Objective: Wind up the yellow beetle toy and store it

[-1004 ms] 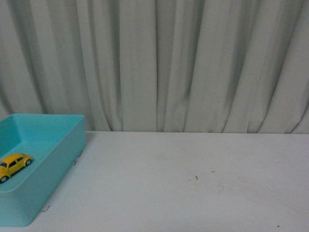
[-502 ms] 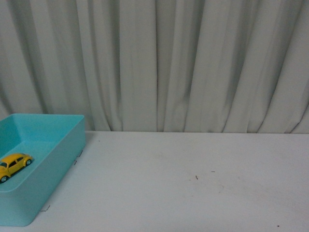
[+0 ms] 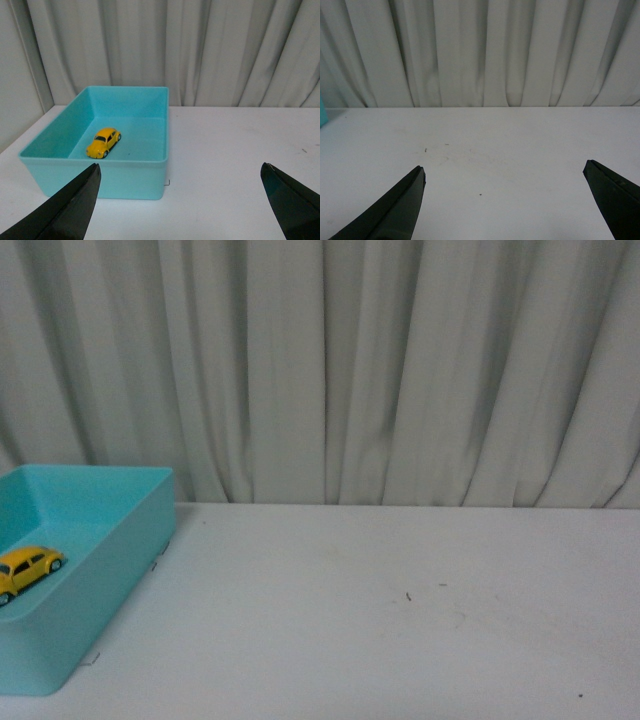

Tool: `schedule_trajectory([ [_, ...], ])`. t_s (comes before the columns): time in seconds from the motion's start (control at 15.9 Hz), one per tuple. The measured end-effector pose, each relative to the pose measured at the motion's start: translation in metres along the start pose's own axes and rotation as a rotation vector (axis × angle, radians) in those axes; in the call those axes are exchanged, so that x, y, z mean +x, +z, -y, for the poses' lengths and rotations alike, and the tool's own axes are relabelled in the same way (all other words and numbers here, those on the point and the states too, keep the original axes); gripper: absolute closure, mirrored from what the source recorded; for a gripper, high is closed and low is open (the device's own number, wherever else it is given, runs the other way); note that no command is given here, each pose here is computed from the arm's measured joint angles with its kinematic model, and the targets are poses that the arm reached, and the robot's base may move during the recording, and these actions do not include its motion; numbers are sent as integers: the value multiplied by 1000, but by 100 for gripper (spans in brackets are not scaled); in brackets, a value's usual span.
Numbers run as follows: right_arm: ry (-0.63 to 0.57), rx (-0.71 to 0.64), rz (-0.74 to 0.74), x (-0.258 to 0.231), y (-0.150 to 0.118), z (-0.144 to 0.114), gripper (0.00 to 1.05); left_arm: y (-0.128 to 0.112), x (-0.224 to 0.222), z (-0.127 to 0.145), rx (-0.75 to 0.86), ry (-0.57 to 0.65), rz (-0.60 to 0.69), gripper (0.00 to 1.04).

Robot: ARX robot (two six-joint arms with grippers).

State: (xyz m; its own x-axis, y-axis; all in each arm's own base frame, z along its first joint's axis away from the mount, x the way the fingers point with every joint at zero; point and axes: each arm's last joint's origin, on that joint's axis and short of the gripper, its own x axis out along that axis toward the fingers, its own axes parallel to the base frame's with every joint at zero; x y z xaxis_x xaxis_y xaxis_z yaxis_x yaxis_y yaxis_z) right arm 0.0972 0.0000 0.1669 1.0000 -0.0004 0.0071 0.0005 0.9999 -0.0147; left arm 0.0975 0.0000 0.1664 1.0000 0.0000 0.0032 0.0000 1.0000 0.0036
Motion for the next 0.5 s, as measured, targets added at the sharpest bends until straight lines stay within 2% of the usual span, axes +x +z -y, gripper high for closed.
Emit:
schedule_trajectory([
  [0.5, 0, 0, -3, 0, 0, 0, 7, 0, 0, 0, 0, 0, -2, 7],
])
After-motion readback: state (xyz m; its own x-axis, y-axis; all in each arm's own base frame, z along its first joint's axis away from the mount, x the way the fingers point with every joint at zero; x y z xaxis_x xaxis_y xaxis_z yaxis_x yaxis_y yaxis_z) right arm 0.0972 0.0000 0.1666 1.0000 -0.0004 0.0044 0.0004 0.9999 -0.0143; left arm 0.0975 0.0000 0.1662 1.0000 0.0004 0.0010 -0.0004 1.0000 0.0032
